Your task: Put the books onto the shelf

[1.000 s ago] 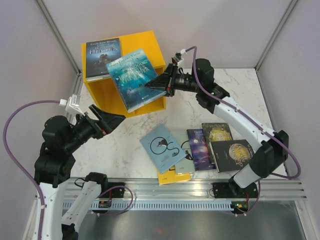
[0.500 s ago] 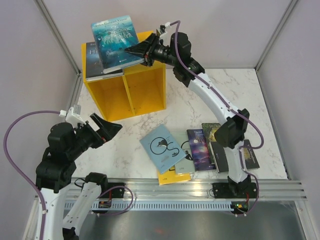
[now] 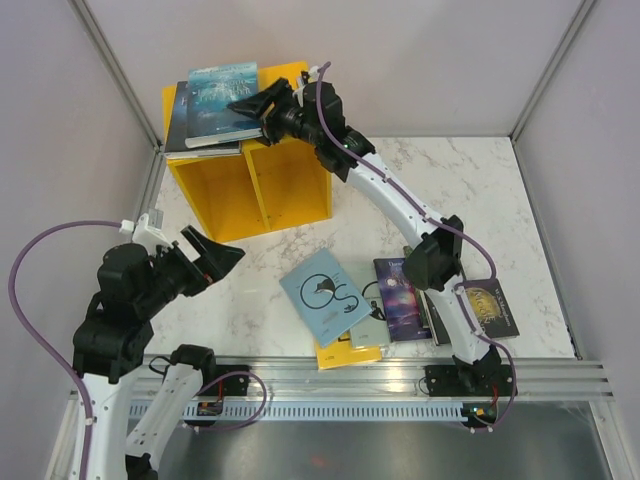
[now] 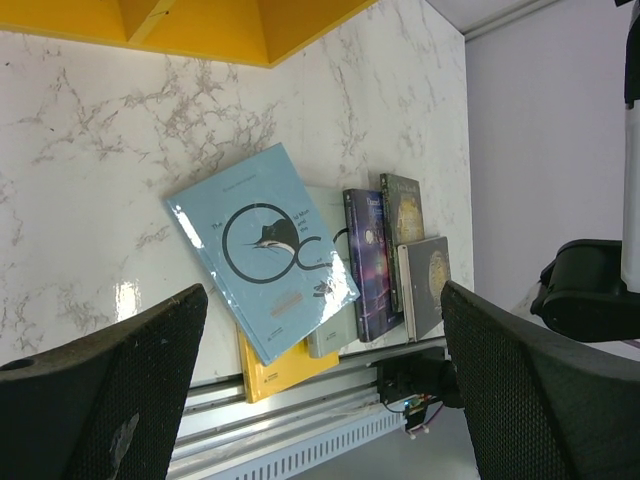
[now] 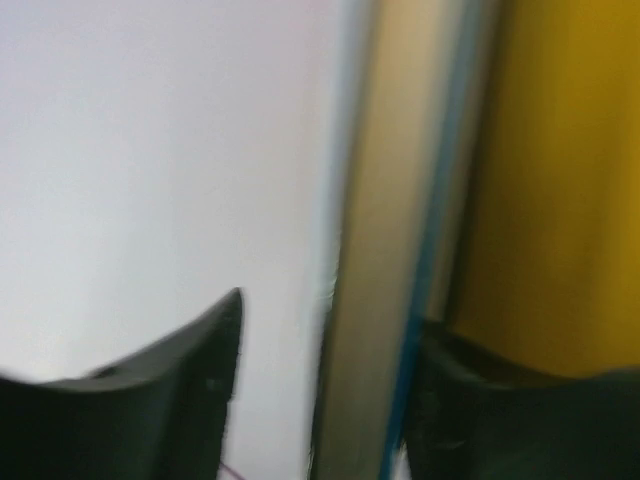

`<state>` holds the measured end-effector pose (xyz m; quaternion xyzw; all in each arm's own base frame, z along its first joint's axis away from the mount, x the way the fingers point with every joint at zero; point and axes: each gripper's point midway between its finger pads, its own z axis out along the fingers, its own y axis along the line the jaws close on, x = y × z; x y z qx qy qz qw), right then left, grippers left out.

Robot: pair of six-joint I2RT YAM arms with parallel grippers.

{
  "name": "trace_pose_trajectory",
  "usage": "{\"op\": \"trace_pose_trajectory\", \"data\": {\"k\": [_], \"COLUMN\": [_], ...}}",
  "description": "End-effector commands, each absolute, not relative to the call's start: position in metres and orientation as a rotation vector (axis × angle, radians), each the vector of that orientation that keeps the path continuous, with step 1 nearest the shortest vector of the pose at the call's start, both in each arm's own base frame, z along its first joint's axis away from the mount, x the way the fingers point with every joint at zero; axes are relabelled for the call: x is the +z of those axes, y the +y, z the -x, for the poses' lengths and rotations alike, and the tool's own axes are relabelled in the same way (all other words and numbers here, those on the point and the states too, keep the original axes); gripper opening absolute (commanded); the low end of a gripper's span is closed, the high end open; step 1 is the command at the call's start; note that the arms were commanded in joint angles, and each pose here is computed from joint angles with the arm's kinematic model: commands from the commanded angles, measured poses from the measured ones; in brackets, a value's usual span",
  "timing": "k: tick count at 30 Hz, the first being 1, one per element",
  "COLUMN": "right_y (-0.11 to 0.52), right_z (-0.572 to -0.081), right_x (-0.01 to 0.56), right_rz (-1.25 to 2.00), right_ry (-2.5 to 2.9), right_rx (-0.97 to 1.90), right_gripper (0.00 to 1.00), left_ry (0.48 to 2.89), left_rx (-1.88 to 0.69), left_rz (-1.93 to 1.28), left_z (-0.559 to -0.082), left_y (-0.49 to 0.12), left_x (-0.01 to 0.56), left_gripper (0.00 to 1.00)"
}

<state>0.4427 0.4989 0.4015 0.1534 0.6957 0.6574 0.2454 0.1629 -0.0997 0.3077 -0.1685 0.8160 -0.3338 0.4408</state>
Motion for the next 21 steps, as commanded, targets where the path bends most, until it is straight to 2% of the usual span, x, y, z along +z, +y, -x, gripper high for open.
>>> {"op": "trace_pose_trajectory", "data": {"k": [1,2,4,5,15,21], "right_y": [0.501,0.501,0.499,0.496,0.423,0.420], "right_z": [-0.428,-0.427,-0.428,-0.428,-0.456,-0.455], "right_x": [0.450,0.445,0.440,0.436,0.403,0.389], "right_rz": [-0.280,-0.271,-0.259,-0.252,-0.249,-0.196], "right_ry": [1.734,1.752,1.775,1.789,1.917,1.970], "right_rx": [1.847,1.832,1.810,1.793,1.571,1.559], "right_gripper": [0.72,0.83,0.97,0.98,0.98,0.98], "left_ry": [2.058,2.061,2.071,2.073,2.080,2.086], "left_rx": [-0.786,-0.785,-0.783,-0.782,-0.781,-0.779], "left_rz": [0.405,0.406,0.410,0.411,0.414,0.416], "left_z": [-0.168,-0.169,-0.170,-0.170,-0.169,-0.169], "left_y": [-0.097,-0.097,-0.097,-0.097,-0.097,-0.097], "left_x": [0.298,0.297,0.295,0.294,0.288,0.286], "left_gripper": [1.00,1.00,1.00,1.00,1.00,1.00]}}
